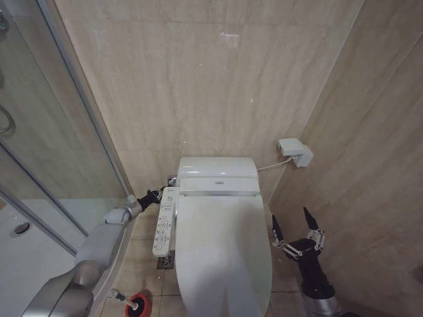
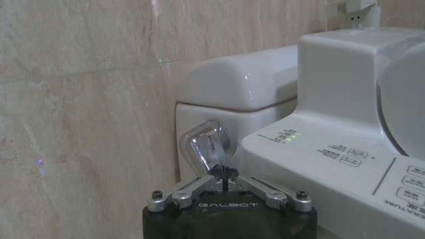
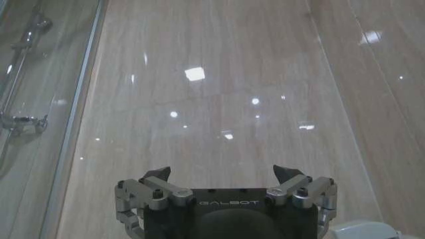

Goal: Open the toilet lid, clean the toilet bowl with a toilet brush, close the toilet lid, and flush.

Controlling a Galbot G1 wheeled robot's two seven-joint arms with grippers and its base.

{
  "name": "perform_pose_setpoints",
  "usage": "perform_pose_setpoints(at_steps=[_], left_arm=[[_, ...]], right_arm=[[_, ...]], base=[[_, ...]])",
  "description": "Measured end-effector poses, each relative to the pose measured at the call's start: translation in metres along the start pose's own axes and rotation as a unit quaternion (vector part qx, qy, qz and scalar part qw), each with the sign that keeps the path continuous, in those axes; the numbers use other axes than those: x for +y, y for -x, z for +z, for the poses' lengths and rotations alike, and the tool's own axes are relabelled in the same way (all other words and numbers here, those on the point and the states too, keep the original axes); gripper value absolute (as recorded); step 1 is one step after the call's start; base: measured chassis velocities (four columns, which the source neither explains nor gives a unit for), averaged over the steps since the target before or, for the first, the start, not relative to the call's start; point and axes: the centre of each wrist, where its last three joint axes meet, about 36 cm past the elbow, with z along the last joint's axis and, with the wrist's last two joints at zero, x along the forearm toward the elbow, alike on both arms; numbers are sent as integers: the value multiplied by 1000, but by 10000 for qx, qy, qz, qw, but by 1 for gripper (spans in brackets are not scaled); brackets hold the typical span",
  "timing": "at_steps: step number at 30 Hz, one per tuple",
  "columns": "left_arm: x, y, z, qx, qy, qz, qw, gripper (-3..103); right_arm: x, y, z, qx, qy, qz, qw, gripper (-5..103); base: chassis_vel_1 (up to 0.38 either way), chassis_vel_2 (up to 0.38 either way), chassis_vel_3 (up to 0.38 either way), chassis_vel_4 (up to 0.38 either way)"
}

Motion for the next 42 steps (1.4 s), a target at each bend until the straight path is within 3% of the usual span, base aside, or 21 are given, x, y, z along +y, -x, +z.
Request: perform_pose_setpoints(at_steps=[42], left_arm=[[2,4,-4,3,60,-17,10000,0]], right_arm=[[0,0,2,7,6,41,10000,100]], base=[[0,0,0,0]])
